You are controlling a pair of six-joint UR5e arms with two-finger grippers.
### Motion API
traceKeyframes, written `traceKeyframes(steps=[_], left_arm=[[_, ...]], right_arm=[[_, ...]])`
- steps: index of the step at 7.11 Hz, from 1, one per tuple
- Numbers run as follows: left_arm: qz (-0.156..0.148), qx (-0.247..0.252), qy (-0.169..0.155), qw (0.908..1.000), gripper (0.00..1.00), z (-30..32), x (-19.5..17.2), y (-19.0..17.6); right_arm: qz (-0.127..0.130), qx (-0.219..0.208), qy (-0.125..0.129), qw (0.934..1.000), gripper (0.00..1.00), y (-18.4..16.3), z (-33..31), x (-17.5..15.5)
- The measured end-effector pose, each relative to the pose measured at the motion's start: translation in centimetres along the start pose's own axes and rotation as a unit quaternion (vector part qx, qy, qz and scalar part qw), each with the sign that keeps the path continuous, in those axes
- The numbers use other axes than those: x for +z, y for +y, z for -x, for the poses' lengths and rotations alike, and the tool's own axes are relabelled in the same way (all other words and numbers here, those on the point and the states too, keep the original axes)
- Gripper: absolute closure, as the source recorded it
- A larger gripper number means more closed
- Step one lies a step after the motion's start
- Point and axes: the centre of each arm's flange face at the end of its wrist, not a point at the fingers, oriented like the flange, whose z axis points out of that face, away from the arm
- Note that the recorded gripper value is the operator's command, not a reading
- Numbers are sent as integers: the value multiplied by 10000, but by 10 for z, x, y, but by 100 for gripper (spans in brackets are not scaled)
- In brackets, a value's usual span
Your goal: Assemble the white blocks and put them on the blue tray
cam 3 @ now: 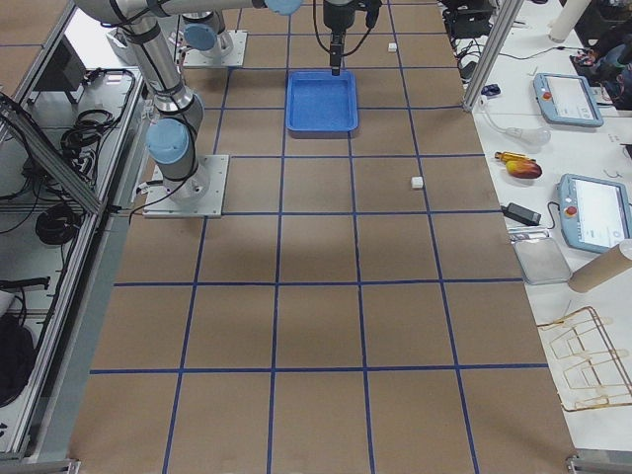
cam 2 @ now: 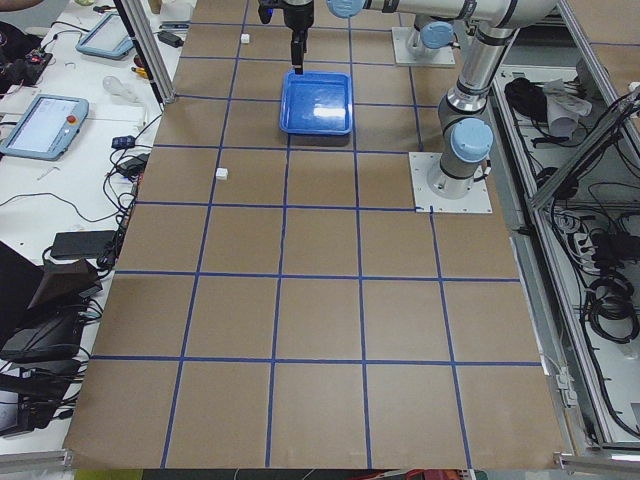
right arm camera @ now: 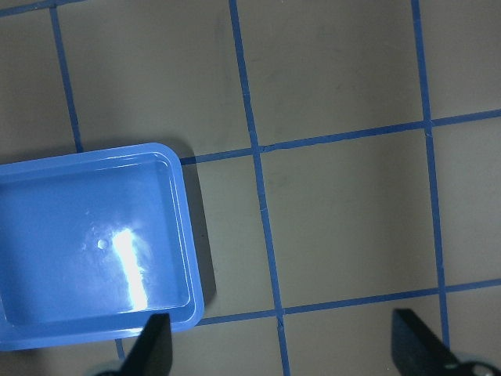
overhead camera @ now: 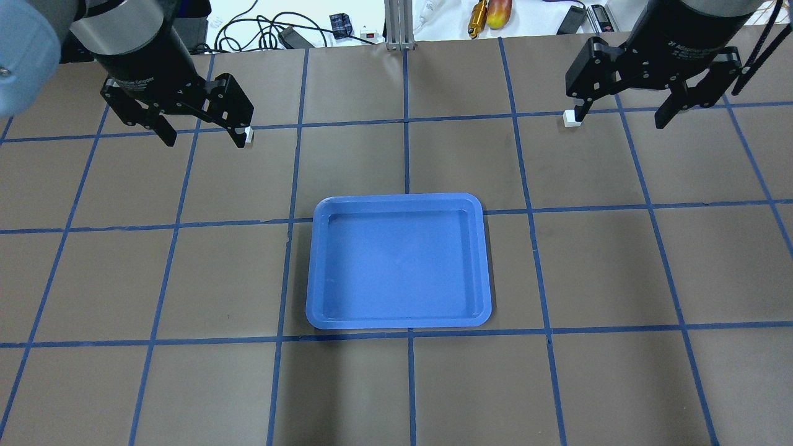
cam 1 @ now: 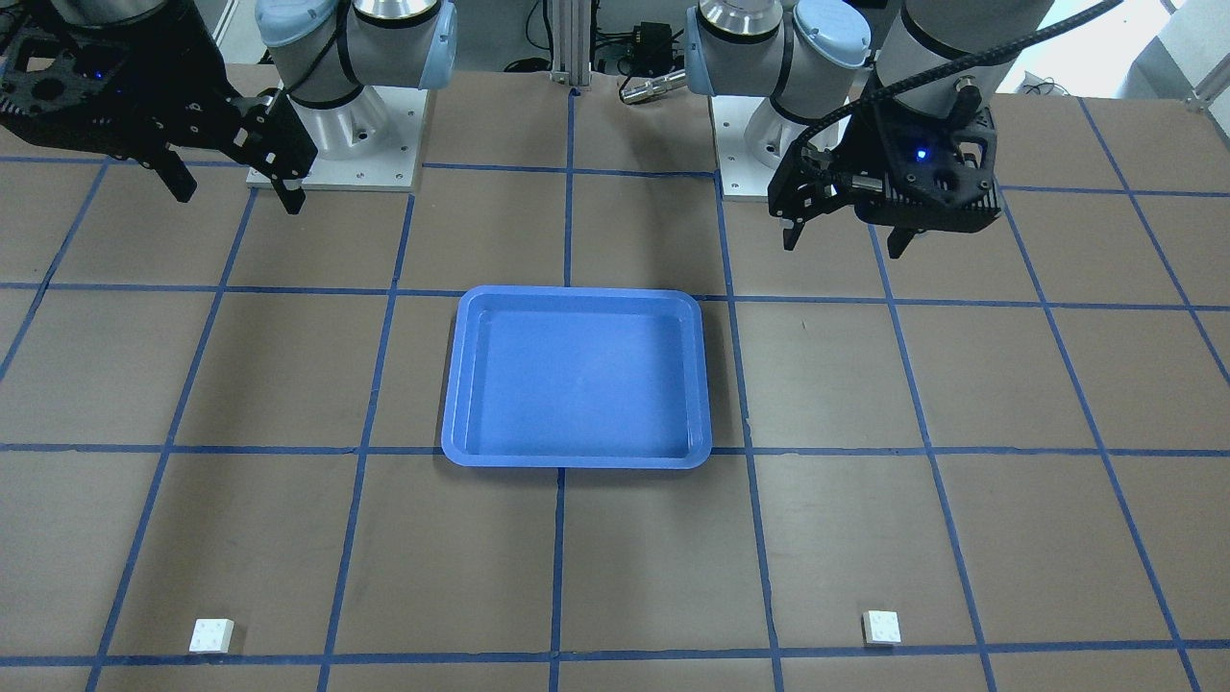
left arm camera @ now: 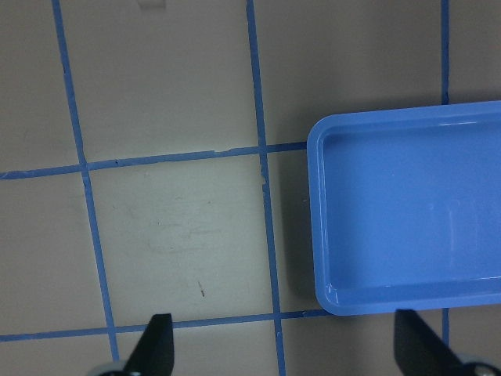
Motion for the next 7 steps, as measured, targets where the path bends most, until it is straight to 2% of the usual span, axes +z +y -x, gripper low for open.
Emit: traceKeyframes(steps=[5, 7], left_arm=[[-108, 13, 19, 9999, 0, 0, -7, -1], [-184, -27, -10, 9998, 0, 10, -8, -20]], right_arm=[[-8, 1, -15, 10000, 0, 0, 0, -1], [1, -1, -10, 10000, 0, 0, 0, -1]])
